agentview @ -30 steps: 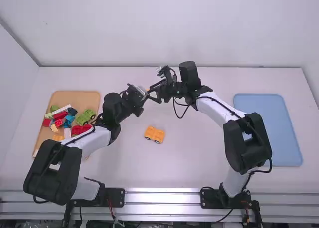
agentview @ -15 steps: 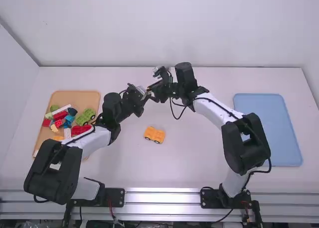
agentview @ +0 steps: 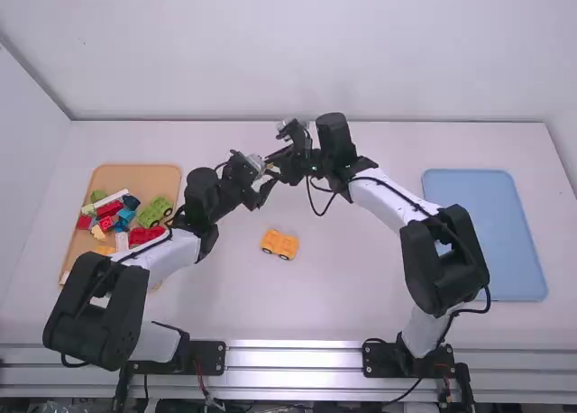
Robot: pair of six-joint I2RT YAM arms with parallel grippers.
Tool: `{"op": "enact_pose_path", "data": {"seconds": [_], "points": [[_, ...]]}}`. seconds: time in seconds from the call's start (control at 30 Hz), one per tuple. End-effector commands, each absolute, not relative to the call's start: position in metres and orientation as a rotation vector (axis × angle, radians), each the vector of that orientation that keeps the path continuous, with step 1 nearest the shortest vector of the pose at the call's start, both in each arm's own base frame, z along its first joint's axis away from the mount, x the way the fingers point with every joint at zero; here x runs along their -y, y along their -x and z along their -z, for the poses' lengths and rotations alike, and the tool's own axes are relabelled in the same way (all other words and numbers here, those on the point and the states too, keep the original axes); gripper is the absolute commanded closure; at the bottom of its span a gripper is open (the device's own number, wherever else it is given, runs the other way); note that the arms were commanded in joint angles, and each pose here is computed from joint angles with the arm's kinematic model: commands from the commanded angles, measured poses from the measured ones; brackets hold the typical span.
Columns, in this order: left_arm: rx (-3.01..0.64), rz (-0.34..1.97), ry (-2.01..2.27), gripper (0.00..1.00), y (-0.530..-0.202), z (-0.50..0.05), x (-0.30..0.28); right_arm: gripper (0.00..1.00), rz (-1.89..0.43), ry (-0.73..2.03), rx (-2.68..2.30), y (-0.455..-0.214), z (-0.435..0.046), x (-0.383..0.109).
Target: Assemble lego blocks to make yellow taxi
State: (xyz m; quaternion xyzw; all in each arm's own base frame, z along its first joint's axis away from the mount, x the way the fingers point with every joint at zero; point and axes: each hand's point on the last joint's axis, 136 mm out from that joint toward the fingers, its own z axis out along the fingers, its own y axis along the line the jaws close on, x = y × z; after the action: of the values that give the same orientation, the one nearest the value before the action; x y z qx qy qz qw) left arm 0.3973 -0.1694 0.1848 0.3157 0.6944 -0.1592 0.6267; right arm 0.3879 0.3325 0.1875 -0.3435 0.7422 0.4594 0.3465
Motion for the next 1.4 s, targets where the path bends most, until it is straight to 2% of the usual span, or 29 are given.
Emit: {"op": "enact_pose_path", "data": {"seconds": [0.0,0.17,0.27,0.37,0.47,0.53,0.63,0.67,0.77,0.93,1.1,1.3,1.37], "points": [[-1.579,0.391,-0.740,0.01,-0.394,-0.187,0.175,0.86,-1.193,0.895,-1.921,-0.390,-0.182,-0.330],[-1.625,0.423,-0.661,0.01,-0.397,-0.187,0.167,0.87,-0.917,0.709,-2.014,-0.435,-0.181,-0.287],[-1.673,0.448,-0.565,0.01,-0.401,-0.188,0.152,0.88,-0.774,0.697,-2.077,-0.443,-0.190,-0.256],[-1.713,0.438,-0.483,0.01,-0.408,-0.188,0.128,0.88,-0.593,0.730,-2.191,-0.439,-0.196,-0.224],[-1.735,0.435,-0.445,0.01,-0.413,-0.188,0.112,0.87,-0.446,0.829,-2.318,-0.423,-0.187,-0.203],[-1.734,0.453,-0.442,0.01,-0.414,-0.190,0.101,0.83,-0.346,1.035,-2.416,-0.393,-0.170,-0.191],[-1.727,0.470,-0.447,0.01,-0.414,-0.192,0.095,0.81,-0.311,1.226,-2.464,-0.366,-0.153,-0.186],[-1.721,0.480,-0.447,0.01,-0.413,-0.193,0.089,0.82,-0.313,1.392,-2.472,-0.347,-0.139,-0.187],[-1.710,0.505,-0.457,0.01,-0.411,-0.195,0.082,0.83,-0.255,1.636,-2.483,-0.325,-0.110,-0.184],[-1.702,0.560,-0.483,0.01,-0.405,-0.196,0.078,0.86,0.016,1.930,-2.494,-0.313,-0.065,-0.171],[-1.726,0.574,-0.444,0.01,-0.405,-0.193,0.071,0.83,0.019,2.345,-2.350,-0.287,-0.024,-0.181],[-1.734,0.577,-0.444,0.01,-0.405,-0.191,0.073,0.82,0.116,2.474,-2.326,-0.278,-0.002,-0.184],[-1.733,0.573,-0.442,0.01,-0.405,-0.191,0.072,0.78,0.125,2.455,-2.338,-0.278,0.005,-0.191]]}}
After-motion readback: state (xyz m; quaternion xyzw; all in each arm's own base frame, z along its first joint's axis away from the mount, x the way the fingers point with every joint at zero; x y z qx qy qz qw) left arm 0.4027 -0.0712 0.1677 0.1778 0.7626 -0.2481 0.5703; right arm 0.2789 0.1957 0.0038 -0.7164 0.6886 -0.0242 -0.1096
